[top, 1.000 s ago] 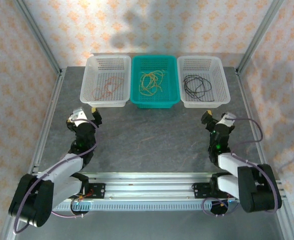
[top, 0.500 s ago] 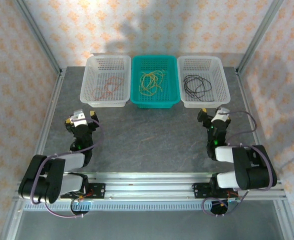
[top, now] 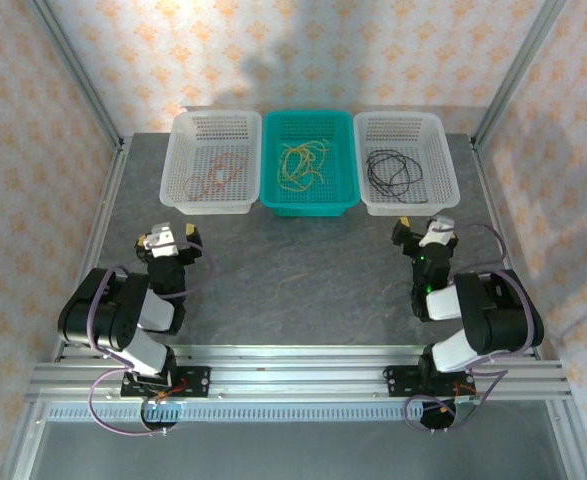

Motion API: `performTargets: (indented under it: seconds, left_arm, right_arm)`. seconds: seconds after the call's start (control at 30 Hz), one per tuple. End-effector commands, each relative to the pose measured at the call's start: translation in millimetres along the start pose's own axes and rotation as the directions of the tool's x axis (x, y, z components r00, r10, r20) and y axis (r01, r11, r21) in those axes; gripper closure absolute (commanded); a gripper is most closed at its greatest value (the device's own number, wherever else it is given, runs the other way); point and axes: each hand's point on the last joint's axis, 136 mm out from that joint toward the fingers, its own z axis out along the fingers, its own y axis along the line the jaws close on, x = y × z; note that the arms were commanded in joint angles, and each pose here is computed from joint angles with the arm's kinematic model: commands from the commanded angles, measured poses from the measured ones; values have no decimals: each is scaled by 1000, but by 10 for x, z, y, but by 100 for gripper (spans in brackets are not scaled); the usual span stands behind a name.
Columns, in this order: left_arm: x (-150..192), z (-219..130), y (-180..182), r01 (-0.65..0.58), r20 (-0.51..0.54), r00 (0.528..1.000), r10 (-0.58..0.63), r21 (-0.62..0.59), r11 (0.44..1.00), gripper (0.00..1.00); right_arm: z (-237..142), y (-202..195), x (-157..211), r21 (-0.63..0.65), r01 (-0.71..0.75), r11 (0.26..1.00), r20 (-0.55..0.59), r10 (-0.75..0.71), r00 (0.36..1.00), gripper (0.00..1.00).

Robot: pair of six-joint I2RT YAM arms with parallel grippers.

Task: Untangle the cables

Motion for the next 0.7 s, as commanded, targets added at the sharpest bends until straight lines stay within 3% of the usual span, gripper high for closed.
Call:
performTargets:
  seconds: [0.0, 0.27, 0.47, 0.67]
  left_arm:
    - [-107, 194, -29, 32, -15, 999, -32, 1, 999, 0]
    - [-150, 155, 92, 54, 24, 998, -53, -50, 997, 1]
    - [-127, 171, -142, 2, 5, 1000, -3, 79, 997, 1]
    - [-120, 196, -145, 7, -5, 1000, -6, 84, 996, 0]
  right_arm:
    - [87, -7, -102, 12, -2, 1000, 20, 1, 1000, 0]
    - [81, -9, -113, -3, -6, 1000, 25, 6, 1000, 0]
    - [81, -9, -119, -3, -6, 1000, 28, 6, 1000, 0]
    - [81, -9, -116, -3, -7, 1000, 27, 7, 1000, 0]
